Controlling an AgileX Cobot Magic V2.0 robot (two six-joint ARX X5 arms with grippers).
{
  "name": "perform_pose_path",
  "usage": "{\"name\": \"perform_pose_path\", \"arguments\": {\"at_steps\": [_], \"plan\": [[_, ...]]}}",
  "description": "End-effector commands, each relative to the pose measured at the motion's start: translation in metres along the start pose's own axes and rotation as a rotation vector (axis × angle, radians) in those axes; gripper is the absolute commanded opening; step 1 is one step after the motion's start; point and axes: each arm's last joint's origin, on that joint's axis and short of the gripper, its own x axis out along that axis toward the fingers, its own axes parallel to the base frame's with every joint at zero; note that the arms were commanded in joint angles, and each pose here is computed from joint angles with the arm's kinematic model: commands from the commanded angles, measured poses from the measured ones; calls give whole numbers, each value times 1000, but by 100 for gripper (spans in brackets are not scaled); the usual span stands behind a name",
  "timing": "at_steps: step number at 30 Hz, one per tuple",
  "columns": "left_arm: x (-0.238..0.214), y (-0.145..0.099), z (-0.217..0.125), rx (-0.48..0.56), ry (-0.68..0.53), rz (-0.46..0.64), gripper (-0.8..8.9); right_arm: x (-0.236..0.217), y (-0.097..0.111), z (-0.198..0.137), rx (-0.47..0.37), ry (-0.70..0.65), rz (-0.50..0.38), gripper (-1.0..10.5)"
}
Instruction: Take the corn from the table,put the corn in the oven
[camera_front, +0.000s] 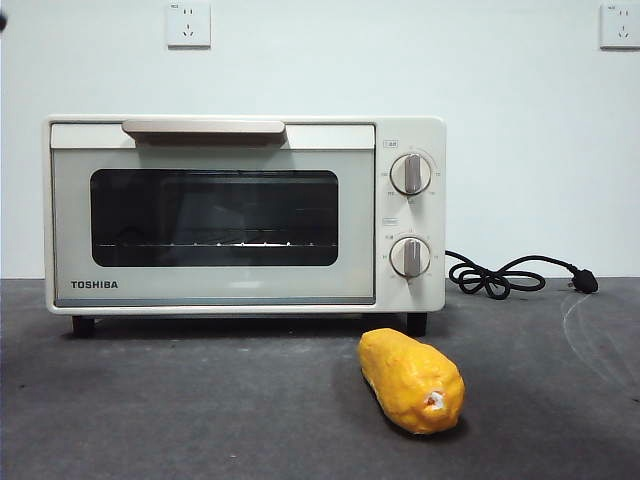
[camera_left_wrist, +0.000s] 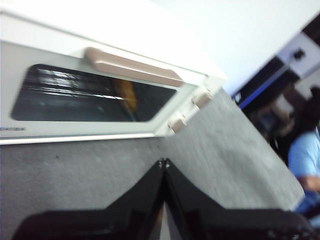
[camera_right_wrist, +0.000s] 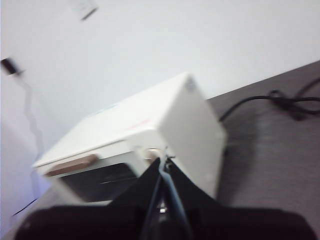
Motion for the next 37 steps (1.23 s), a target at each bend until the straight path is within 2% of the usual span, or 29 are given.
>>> {"name": "perform_pose_path", "arguments": {"at_steps": [1, 6, 11, 12, 15, 18, 20, 25, 30, 37], "plan": [[-1, -11, 19, 94, 77, 7, -5, 5, 7, 14, -10, 43, 88, 0], [0, -30, 54, 164, 234, 26, -5, 21, 16, 39, 18, 188, 303, 0], [8, -42, 78, 209, 334, 11, -5, 42, 23, 48, 75, 336, 467, 14], [10, -43, 81, 213, 344, 7, -5, 48, 24, 48, 88, 365, 487, 57], [16, -46, 89, 222, 355, -7, -5, 63, 31, 46, 126, 445, 523, 339], [20, -47, 90, 229, 369, -21, -5, 79, 39, 39, 162, 527, 486, 639], [22, -47, 89, 229, 379, -25, -5, 88, 46, 33, 134, 572, 453, 709], [24, -48, 89, 232, 385, -31, -5, 107, 68, 13, 23, 707, 346, 723], [24, -48, 88, 232, 386, -31, -5, 126, 89, -7, -108, 833, 186, 722], [23, -46, 88, 236, 389, 19, -5, 155, 101, -46, -209, 974, 53, 720]]}}
